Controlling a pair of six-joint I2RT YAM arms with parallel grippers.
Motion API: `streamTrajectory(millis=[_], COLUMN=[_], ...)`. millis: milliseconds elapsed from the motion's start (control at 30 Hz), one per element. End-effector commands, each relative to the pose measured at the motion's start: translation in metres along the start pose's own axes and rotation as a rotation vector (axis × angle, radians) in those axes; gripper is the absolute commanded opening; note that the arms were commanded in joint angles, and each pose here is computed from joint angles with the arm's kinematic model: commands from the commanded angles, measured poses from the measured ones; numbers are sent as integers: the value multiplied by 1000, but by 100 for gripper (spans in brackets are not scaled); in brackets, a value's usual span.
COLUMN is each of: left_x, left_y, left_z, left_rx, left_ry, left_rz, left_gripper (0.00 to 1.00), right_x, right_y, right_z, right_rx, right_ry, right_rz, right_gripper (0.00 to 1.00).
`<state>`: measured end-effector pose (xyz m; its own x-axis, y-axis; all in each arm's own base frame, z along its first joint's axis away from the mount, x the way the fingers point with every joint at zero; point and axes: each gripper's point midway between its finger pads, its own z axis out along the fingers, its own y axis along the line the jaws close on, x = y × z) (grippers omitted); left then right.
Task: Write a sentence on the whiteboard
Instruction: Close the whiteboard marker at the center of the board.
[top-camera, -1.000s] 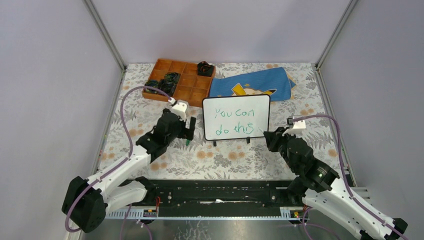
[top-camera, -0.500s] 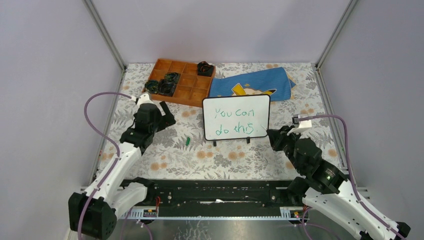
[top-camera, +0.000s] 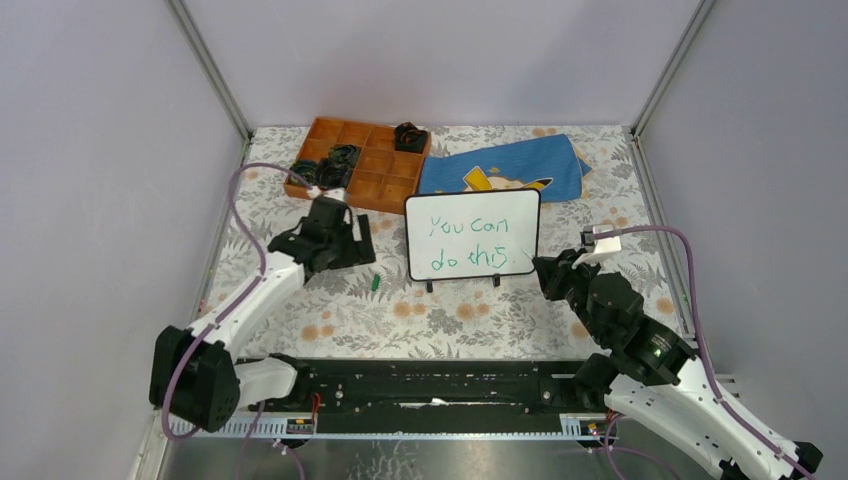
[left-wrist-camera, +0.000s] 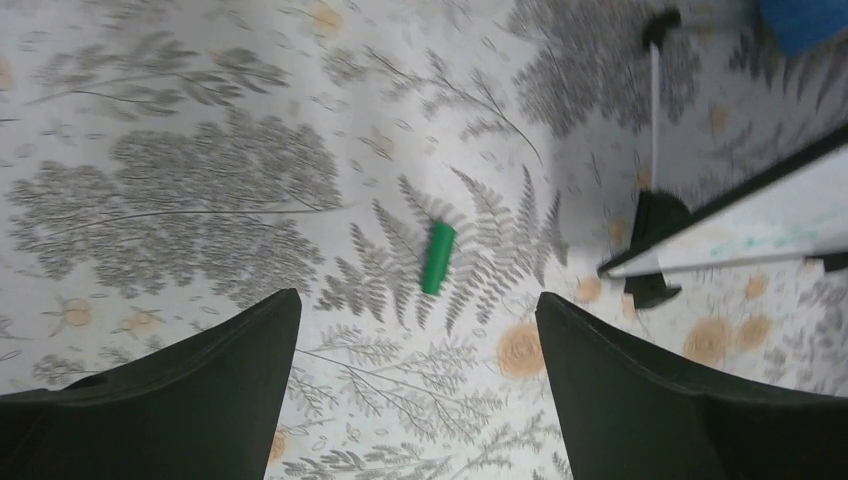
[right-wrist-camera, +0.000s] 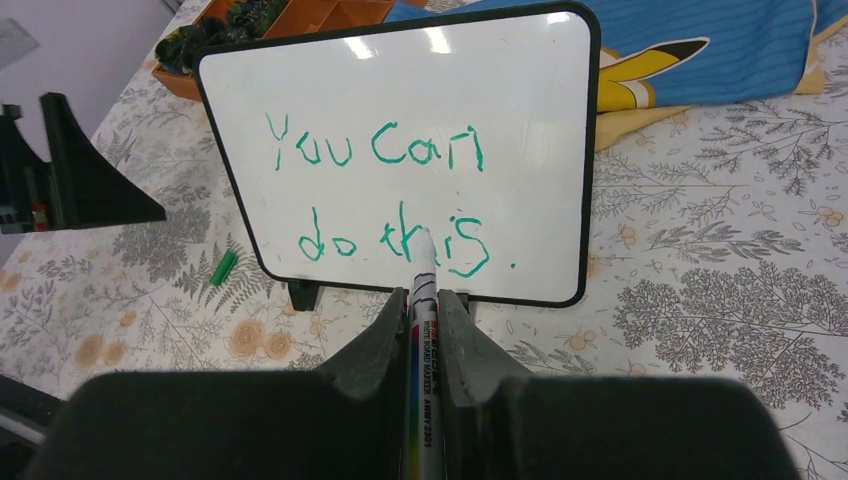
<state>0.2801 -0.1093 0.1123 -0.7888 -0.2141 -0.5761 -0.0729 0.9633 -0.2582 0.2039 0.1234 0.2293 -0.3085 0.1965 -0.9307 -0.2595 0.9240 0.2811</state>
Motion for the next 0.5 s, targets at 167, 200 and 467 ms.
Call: streamTrajectory(millis=[167, 200, 467], left_x=[35, 36, 52], left_y=[-15, -15, -18], left_z=[24, 27, 51], left_rx=[-53, -59, -82], left_ry=[216, 225, 316], left_rz=[200, 204, 272], left_gripper=[83, 80, 58], right_x=[-15, -15, -16], right_y=[7, 7, 4], right_z=[-1, -2, -5], right_rx=[-30, -31, -27], right_ry=[-39, -41, -47], right_rz=[1, 3, 5], right_gripper=[0, 0, 0])
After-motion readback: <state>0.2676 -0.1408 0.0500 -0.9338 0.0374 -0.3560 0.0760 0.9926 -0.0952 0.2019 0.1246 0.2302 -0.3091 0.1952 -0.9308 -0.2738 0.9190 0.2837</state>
